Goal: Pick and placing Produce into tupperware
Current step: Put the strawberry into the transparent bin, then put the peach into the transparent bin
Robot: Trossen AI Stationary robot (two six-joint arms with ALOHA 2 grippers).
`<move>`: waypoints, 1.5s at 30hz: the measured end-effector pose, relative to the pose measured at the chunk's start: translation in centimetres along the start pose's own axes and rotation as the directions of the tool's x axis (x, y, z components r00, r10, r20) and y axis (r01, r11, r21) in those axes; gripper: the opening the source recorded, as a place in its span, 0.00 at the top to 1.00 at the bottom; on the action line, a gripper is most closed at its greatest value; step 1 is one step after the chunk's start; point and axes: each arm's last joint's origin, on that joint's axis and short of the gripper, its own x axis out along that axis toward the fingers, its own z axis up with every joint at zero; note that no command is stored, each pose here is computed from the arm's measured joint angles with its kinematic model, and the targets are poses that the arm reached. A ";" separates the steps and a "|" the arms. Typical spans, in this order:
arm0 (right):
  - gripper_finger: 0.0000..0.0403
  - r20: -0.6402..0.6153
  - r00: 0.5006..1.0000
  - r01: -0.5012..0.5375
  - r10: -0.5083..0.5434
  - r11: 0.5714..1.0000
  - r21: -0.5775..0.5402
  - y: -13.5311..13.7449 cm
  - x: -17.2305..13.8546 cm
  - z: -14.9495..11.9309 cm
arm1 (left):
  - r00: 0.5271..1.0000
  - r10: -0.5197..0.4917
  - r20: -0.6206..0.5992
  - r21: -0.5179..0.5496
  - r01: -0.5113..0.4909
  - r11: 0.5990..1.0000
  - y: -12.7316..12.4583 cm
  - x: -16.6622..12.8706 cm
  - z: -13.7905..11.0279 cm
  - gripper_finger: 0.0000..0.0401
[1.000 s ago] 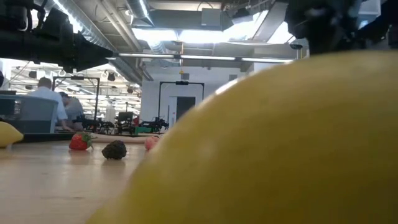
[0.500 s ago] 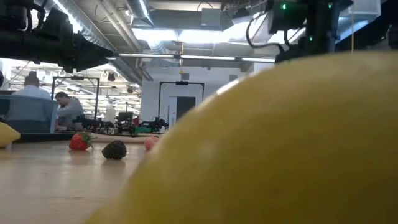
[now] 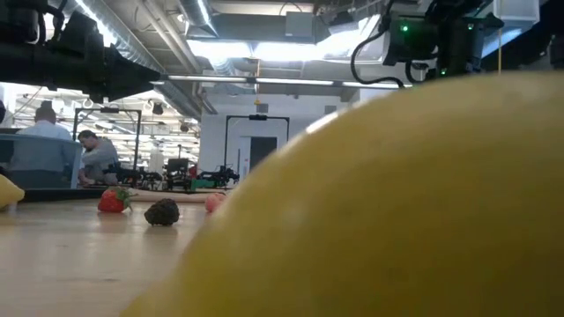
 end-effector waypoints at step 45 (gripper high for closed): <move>0.27 -0.031 0.996 -0.088 0.085 0.985 -0.149 -1.1 -5.7 20.1 | 1.000 0.000 0.000 0.002 0.000 1.000 0.0 0.0 0.0 0.27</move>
